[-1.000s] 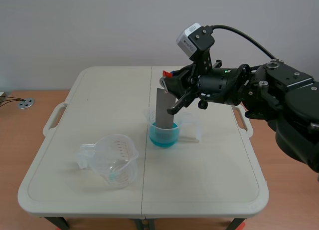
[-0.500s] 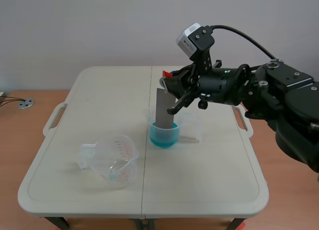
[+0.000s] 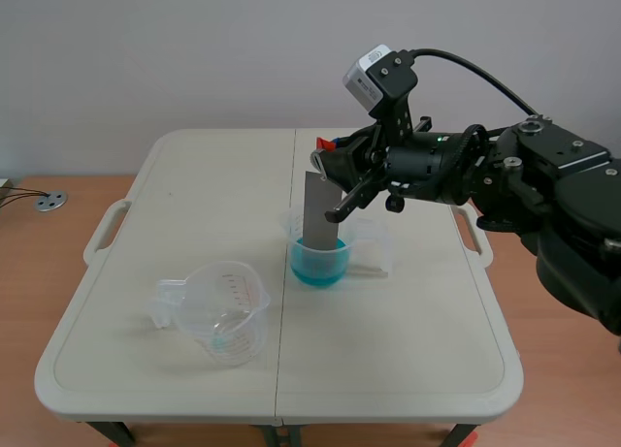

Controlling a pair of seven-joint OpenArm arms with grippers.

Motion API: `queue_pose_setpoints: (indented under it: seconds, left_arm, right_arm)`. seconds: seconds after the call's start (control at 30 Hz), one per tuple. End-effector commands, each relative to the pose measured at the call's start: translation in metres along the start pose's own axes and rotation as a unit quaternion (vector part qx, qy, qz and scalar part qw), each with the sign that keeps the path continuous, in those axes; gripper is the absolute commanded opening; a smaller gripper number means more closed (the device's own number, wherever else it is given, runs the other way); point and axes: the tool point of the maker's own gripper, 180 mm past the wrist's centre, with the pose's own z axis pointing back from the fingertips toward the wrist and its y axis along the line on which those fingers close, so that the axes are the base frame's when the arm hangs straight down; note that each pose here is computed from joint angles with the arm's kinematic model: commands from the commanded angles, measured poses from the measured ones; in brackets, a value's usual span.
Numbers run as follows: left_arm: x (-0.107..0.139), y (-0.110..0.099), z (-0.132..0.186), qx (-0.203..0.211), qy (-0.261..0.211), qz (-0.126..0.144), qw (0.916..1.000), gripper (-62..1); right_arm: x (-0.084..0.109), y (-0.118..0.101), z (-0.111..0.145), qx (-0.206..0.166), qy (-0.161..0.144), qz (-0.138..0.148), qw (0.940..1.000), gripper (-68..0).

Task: Hold the metal plate by the orange handle, dip it into the blue solution, take it out and point at it, then put the plate back in the beaker on the left.
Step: 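Hold the plate still in the solution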

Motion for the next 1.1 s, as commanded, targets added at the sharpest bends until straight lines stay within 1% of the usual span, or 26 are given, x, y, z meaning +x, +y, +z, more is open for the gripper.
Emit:
queue_pose_setpoints:
  seconds: [0.0,0.47,1.07]
  left_arm:
    - [0.0052,-0.0036,-0.0007,-0.002,-0.009,0.005,0.9999,-58.0]
    - [0.0017,-0.0036,-0.0008,-0.002,0.001,0.005,1.0,-58.0]
    - [0.0017,-0.0036,-0.0008,-0.002,0.001,0.005,1.0,-58.0]
  right_arm:
    - [0.0146,-0.0067,-0.0006,-0.004,-0.017,0.008,0.9998,-66.3]
    - [0.014,-0.0062,-0.0007,-0.003,-0.015,0.008,0.9998,-66.3]
    - [0.014,-0.0062,-0.0007,-0.003,-0.015,0.008,0.9998,-66.3]
